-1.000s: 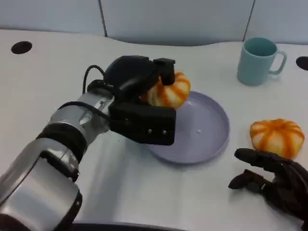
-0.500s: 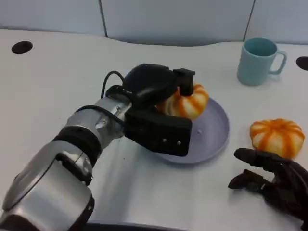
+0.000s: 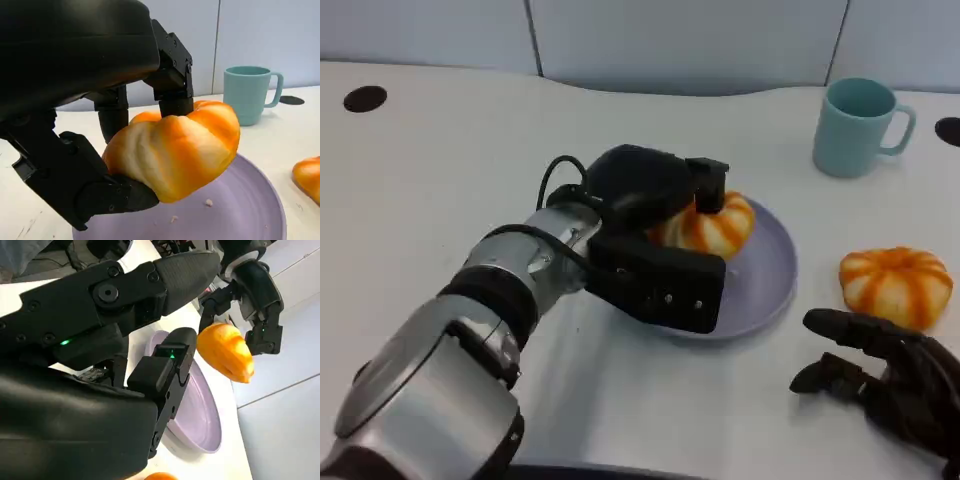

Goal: Grasp the bread from the table and place it into the plate.

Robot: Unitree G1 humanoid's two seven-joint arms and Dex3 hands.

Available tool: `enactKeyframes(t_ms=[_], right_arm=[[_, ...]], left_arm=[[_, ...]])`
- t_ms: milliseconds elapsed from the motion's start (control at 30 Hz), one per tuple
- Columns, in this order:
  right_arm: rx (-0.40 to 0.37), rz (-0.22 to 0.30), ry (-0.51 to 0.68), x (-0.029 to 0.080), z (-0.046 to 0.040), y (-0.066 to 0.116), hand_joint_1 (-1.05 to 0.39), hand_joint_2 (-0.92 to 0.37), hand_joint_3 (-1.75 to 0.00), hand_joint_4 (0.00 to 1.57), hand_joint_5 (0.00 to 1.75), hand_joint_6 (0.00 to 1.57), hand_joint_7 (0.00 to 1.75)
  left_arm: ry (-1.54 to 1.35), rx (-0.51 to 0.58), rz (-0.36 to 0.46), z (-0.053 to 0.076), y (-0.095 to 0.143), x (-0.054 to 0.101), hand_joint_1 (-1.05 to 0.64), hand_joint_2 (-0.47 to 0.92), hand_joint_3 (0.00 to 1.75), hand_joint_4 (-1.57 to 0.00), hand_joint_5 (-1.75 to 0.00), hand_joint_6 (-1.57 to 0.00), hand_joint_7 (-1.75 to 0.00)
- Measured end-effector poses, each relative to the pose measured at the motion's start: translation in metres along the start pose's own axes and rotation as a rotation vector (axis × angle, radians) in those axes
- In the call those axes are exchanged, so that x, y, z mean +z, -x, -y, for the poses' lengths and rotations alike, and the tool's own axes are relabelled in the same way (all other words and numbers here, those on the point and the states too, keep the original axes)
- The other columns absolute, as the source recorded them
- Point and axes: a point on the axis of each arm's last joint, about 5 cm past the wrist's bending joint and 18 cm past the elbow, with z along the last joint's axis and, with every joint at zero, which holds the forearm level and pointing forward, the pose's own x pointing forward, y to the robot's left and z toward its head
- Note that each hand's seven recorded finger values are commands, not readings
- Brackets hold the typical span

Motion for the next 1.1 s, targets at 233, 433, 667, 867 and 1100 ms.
enactKeyframes(t_ms=[233, 433, 667, 867, 1100], right_arm=[[0.003, 0.0, 0.001, -0.0002, -0.0003, -0.0003, -0.39, -0.92, -0.12, 0.53, 1.09, 0.95, 0.01], [0.004, 0.001, 0.003, -0.0004, -0.0006, -0.0006, -0.39, -0.92, -0.14, 0.53, 1.1, 0.95, 0.01], [0.006, 0.001, 0.002, -0.0007, -0.0013, -0.0011, -0.4, -0.92, -0.12, 0.52, 1.1, 0.95, 0.01], [0.002, -0.003, -0.004, -0.0003, -0.0016, -0.0011, -0.38, -0.92, -0.12, 0.54, 1.1, 0.96, 0.02], [0.002, -0.002, -0.004, -0.0004, -0.0018, -0.001, -0.38, -0.92, -0.13, 0.52, 1.1, 0.95, 0.01]], left_arm=[[0.006, -0.067, -0.02, -0.0021, -0.0009, -0.0006, -0.28, 0.91, 0.25, -0.58, -1.28, -0.82, -0.39], [0.001, -0.098, -0.035, -0.0026, -0.0012, -0.0011, -0.34, 0.92, 0.21, -0.46, -1.14, -0.63, -0.22], [-0.034, -0.144, -0.067, -0.0034, -0.0022, -0.0019, -0.45, 0.92, 0.17, -0.25, -0.64, -0.45, -0.05], [-0.086, -0.204, -0.09, -0.0028, -0.003, -0.0019, -0.68, 0.92, 0.16, -0.14, -0.45, -0.34, 0.0], [-0.055, -0.269, -0.119, -0.0048, -0.0035, -0.0029, -0.88, 0.92, 0.21, -0.06, -0.41, -0.27, 0.0]])
